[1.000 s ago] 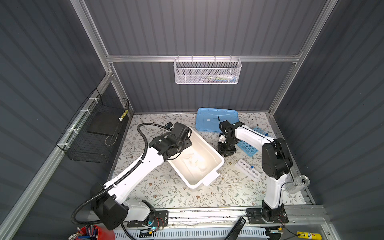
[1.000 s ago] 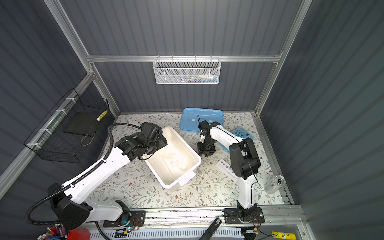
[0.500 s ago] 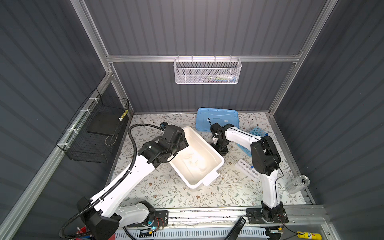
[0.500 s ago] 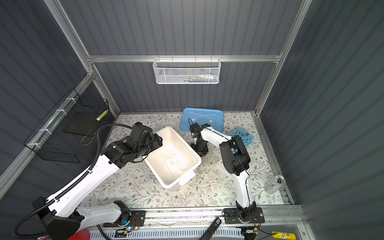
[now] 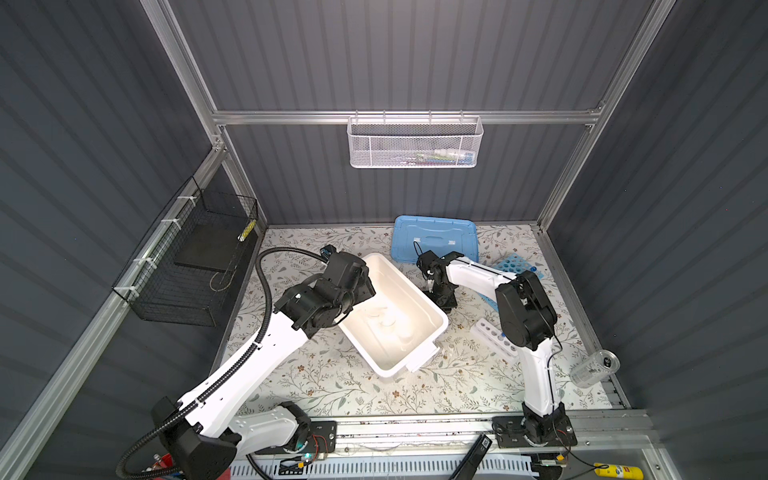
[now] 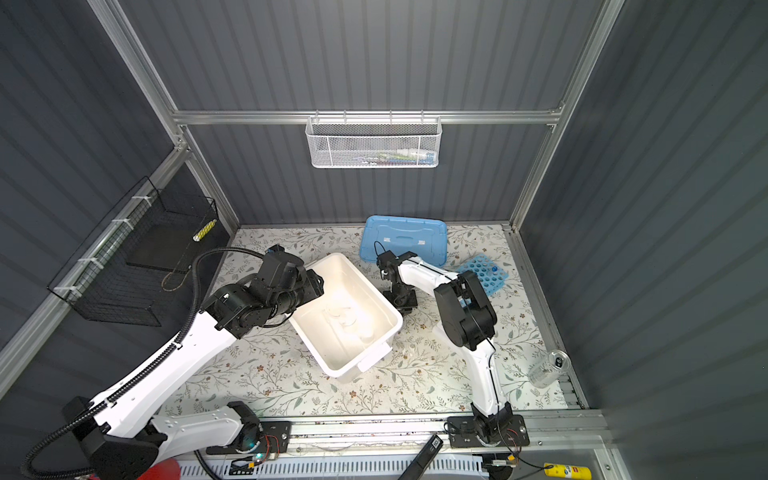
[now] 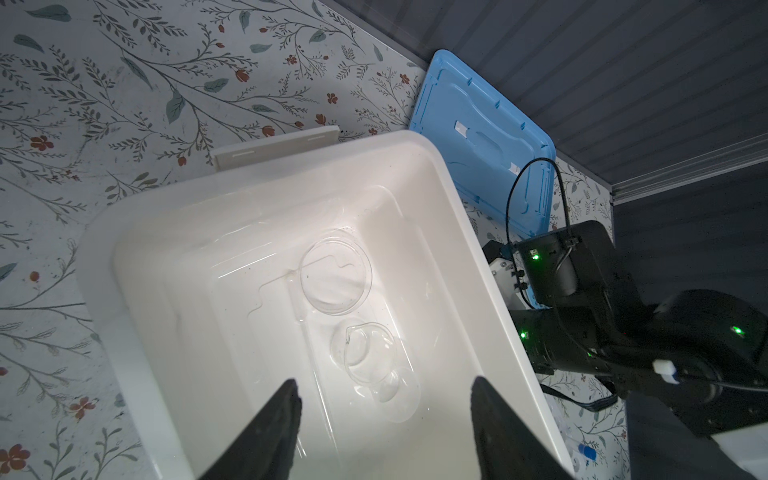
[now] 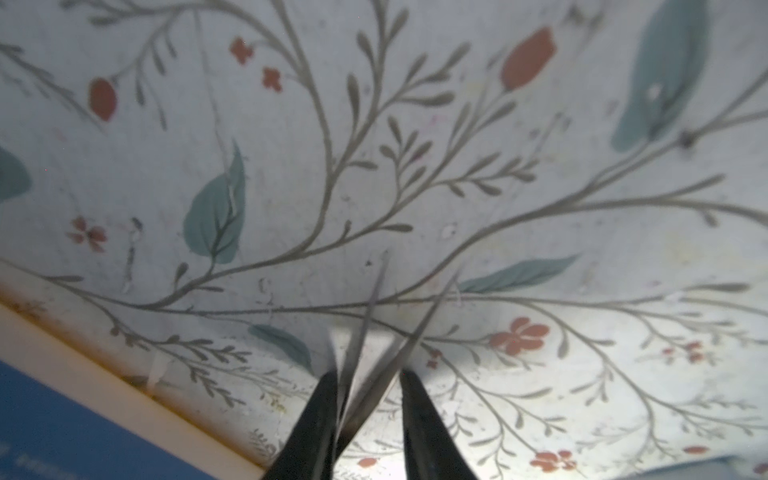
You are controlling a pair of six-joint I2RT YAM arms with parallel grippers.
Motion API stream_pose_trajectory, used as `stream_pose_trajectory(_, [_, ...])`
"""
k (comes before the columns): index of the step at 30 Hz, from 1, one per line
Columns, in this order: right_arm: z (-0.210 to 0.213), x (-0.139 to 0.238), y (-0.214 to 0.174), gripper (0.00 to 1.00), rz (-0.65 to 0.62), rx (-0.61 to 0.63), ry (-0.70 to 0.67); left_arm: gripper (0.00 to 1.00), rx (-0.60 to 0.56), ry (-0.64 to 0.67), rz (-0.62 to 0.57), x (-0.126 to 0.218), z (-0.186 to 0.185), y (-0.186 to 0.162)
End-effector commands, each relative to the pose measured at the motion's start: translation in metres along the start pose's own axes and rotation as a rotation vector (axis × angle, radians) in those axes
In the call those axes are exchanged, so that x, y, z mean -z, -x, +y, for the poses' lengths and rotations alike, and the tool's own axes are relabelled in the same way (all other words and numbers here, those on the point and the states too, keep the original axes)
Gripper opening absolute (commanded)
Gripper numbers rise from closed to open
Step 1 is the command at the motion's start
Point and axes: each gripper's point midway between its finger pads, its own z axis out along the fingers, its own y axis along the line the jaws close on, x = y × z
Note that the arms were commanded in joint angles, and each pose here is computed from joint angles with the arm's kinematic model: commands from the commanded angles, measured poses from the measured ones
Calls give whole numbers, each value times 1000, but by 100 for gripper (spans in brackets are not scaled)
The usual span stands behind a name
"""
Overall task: Organize the chemistry lab equipment
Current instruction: 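Close the right gripper on the metal tweezers while the left arm draws back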
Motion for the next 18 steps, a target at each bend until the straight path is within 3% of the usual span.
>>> stream_pose_trajectory(1, [-14,-29,0,28,10,1,-69,66,-16,22,-10,7,10,0])
stream_pose_trajectory(7, [-13,-32,-1,27,18,9,-74,67,-15,29,-19,9,11,2])
stream_pose_trajectory(18, [-15,-39,0,14,27,43,-101,66,3,30,-25,10,18,-2])
